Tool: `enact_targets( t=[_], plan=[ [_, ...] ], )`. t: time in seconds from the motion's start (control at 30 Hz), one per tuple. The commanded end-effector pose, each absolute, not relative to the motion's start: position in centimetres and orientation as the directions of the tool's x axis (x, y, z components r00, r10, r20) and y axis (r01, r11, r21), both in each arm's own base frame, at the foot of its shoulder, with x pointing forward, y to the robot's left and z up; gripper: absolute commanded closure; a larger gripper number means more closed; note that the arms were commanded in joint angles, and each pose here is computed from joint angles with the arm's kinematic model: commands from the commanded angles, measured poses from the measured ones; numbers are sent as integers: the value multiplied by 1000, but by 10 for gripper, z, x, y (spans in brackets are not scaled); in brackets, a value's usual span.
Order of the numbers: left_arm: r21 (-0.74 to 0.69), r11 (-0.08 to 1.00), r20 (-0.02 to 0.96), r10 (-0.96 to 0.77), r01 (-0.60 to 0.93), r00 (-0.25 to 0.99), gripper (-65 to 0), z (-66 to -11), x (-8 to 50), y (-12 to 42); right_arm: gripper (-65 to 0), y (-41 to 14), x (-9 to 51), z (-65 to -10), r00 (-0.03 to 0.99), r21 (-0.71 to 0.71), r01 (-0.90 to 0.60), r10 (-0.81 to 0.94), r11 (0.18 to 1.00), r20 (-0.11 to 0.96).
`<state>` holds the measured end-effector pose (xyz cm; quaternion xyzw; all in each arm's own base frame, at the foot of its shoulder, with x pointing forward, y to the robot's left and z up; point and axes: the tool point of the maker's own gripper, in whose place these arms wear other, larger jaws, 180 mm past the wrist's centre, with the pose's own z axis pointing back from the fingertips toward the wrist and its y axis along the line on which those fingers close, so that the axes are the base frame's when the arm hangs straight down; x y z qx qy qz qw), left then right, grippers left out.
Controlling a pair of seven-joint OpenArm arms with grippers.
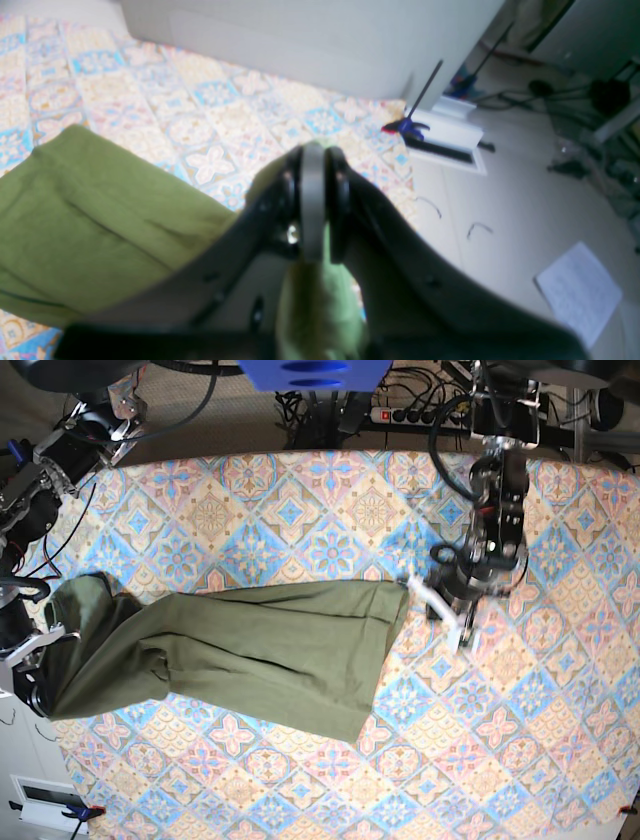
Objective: Layout the t-shirt on the table in an organized manner, then fold the t-shirt properly
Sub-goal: 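Pull the shirt end with the left gripper away from the right gripper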
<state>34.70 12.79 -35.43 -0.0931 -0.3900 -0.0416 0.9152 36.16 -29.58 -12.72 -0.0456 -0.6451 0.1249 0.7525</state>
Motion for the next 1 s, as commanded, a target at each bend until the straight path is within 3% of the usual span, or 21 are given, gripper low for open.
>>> enact_targets(
  t=[0.0, 0.1, 0.3, 0.67, 0.87, 0.97],
  plan=[
    [-143, 979, 754, 12, 146, 657, -26, -339, 368, 129, -7, -295, 362, -102, 52, -247, -125, 255, 961, 966],
    [-237, 966, 738, 110, 102, 666, -92, -336, 408, 125, -7, -294, 360, -109, 69, -246, -130, 256, 961, 964],
    [-428, 904, 629, 278, 24, 726, -163, -349, 450, 106, -7, -295, 359, -110, 72, -245, -129, 255, 961, 964],
    [-513, 856, 511, 362, -61, 780, -332, -396, 457, 70, -7, -295, 360, -108, 68, -245, -127, 255, 961, 965],
    [-539, 840, 508, 376, -54, 775, -318, -395, 456, 56, -7, -295, 360, -109, 69, -244, -127, 254, 961, 965],
    [-568, 821, 500, 398, -56, 769, -188, -391, 458, 52, -7, -296, 360, -109, 70, -245, -126, 255, 961, 964]
  ],
)
